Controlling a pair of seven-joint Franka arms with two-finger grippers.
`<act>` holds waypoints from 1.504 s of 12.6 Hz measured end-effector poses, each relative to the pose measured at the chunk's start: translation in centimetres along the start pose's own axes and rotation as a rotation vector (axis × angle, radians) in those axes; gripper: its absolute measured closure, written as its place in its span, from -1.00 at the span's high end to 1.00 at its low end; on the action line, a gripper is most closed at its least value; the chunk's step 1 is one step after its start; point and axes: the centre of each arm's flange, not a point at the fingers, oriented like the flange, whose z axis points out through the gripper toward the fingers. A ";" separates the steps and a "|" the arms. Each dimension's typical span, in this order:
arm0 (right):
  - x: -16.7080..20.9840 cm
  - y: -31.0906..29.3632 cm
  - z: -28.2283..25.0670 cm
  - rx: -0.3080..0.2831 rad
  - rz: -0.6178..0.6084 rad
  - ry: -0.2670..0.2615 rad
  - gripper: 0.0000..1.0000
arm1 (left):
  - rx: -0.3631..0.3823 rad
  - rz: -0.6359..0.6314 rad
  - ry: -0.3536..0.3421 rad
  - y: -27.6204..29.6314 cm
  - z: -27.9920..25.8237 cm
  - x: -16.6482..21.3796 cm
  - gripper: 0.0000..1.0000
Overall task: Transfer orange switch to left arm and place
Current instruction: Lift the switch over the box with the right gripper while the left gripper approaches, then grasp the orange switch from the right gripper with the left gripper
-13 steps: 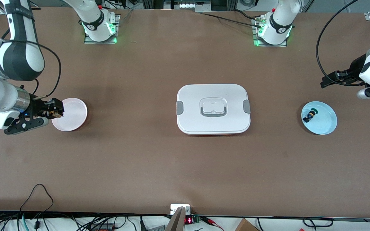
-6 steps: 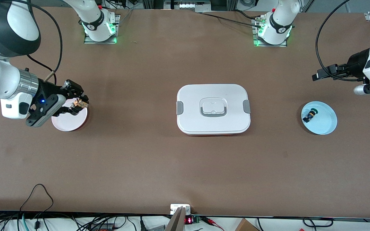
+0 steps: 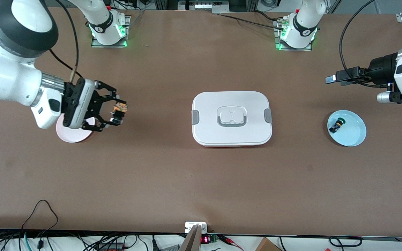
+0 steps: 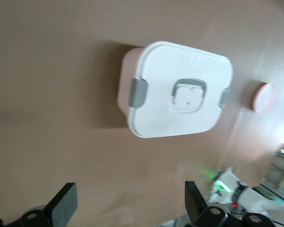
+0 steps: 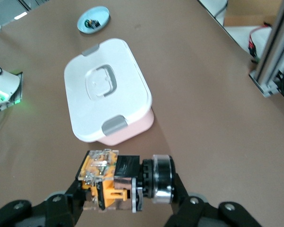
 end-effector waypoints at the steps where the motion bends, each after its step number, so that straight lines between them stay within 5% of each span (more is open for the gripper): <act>1: 0.7 -0.4 0.7 0.025 -0.005 0.040 0.44 | -0.074 -0.010 -0.017 0.1 0.7 0.1 1.00; 5: 3.5 -1.6 4.8 0.187 -0.041 0.299 0.44 | -0.427 -0.069 -0.097 0.8 4.2 0.9 1.00; 8: 4.7 -1.6 6.9 0.189 -0.127 0.444 0.44 | -0.627 -0.065 -0.136 3.0 8.1 1.4 1.00; 13: 7.1 -3.6 13.7 0.279 -0.142 0.657 0.44 | -0.805 -0.069 -0.138 12.2 14.9 0.8 1.00; 19: 9.9 -6.9 17.8 0.269 -0.035 0.759 0.44 | -0.819 -0.065 -0.050 18.7 18.5 1.3 1.00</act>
